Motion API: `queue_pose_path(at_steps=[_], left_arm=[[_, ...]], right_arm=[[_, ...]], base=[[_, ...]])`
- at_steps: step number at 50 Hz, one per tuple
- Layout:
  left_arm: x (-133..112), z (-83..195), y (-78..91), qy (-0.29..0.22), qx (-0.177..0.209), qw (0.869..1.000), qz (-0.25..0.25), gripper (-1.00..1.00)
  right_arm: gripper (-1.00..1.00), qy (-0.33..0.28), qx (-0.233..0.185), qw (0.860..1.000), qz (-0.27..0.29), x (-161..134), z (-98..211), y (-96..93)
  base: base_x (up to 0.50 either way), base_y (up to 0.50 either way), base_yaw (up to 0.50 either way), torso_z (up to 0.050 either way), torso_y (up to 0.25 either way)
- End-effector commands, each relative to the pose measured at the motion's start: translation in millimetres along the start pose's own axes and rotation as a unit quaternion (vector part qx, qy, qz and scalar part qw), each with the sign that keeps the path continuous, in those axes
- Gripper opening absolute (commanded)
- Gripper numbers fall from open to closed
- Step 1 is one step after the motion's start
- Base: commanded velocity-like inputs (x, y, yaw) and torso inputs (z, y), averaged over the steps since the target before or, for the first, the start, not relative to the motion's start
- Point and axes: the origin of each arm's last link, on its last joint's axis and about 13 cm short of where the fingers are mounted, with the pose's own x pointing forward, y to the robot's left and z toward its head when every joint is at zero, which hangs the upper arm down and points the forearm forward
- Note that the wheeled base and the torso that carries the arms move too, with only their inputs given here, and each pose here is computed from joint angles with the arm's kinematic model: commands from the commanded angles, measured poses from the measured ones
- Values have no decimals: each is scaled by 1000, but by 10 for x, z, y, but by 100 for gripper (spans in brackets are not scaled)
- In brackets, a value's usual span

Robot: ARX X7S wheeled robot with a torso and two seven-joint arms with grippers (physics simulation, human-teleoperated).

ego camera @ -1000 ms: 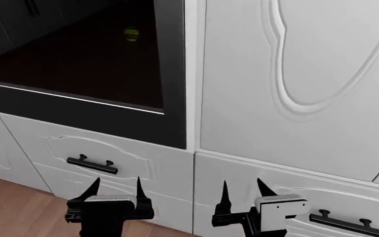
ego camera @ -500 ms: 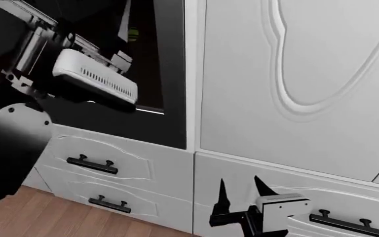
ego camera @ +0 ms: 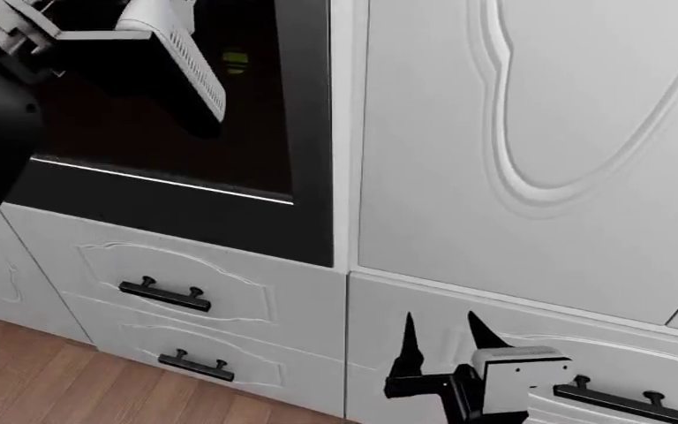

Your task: Open the oven door

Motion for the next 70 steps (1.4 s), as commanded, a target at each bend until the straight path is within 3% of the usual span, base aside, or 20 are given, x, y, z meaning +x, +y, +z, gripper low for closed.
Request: queue_pose_path(at_steps=[1, 15, 22, 33, 49, 70], left_arm=[[27, -35, 63, 12, -8, 999, -45, 100], [52, 2, 144, 2, -14, 998, -65, 100], [79, -13, 79, 7, -19, 997, -73, 100], [108, -110, -149, 56, -51, 992, -97, 100], [134, -109, -189, 63, -60, 992, -94, 100], [163, -196, -378, 102, -79, 987, -94, 100]], right_arm=[[100, 1, -1, 1000, -7, 8, -6, -17], [100, 3, -6, 1000, -13, 12, -17, -36], [100, 3, -7, 1000, -15, 15, -19, -38], [100, 2, -6, 1000, -17, 9, -9, -45], [100, 3, -7, 1000, -17, 7, -17, -47], [100, 3, -8, 1000, -16, 9, -16, -43]], base=[[0, 0, 0, 0, 0], [0, 0, 0, 0, 0], [0, 0, 0, 0, 0], [0, 0, 0, 0, 0], [0, 0, 0, 0, 0], [0, 0, 0, 0, 0]])
